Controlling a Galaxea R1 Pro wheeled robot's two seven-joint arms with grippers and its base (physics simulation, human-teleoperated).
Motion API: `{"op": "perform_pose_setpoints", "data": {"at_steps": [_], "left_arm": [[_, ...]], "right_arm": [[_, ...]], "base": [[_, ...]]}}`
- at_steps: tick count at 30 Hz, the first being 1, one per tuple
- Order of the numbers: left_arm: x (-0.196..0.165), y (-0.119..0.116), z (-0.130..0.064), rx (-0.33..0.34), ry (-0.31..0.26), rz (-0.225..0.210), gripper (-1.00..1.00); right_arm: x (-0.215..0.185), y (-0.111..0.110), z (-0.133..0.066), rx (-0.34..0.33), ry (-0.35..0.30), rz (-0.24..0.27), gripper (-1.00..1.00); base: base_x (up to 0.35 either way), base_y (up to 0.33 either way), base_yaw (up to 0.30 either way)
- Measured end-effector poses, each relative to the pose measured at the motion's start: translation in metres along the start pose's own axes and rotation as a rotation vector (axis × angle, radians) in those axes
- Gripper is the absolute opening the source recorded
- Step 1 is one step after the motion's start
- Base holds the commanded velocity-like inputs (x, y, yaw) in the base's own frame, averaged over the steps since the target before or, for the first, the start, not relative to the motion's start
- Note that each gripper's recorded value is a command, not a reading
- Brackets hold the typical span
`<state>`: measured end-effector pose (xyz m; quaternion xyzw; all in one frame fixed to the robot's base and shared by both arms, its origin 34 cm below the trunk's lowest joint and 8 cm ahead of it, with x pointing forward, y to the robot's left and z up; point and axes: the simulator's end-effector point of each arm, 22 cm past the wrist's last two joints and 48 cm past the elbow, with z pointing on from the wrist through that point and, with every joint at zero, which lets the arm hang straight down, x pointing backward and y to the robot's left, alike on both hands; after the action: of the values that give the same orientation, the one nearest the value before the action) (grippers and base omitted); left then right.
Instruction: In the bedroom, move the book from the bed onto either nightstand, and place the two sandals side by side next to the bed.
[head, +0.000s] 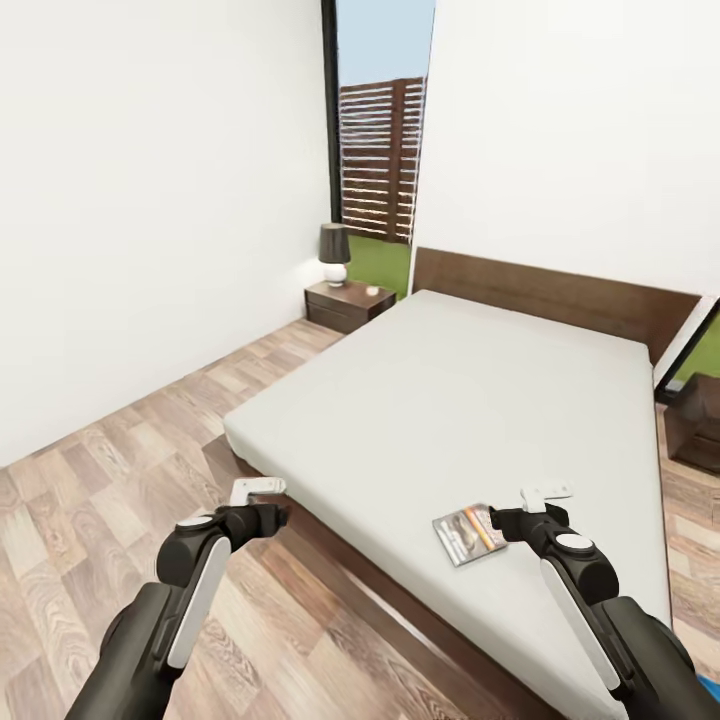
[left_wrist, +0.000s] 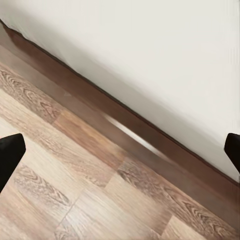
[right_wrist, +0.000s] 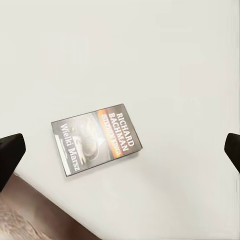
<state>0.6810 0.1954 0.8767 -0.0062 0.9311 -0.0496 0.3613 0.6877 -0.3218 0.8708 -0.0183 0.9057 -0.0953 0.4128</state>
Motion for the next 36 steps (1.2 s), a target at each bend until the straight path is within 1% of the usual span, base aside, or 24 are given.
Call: {"op": "perform_pose_setpoints", "data": {"at_steps": [9,17,22,36], "left_arm": [[0.0054,0.0031,0.0041,-0.007,0.013,-0.003,1.00],[0.0066,0.0030,0.0048,-0.009,0.016,-0.001,1.00],[0.0062,0.0033,0.0048,-0.009,0.016,-0.003,1.00],[0.0064,0.0030,0.0047,-0.008,0.016,-0.002,1.00]], "right_arm": [[0.0038,0.0007,0.0027,-0.001,0.008,-0.001,1.00],[0.0039,-0.0002,0.0031,0.001,0.008,-0.001,1.00],[0.0042,-0.0002,0.0033,0.001,0.008,-0.001,1.00],[0.0045,0.0001,0.0034,0.000,0.009,-0.001,1.00]], "base": [[0.008,0.012,-0.149],[0.000,0.000,-0.272],[0.000,0.200,-0.284],[0.000,0.269,-0.284]]}}
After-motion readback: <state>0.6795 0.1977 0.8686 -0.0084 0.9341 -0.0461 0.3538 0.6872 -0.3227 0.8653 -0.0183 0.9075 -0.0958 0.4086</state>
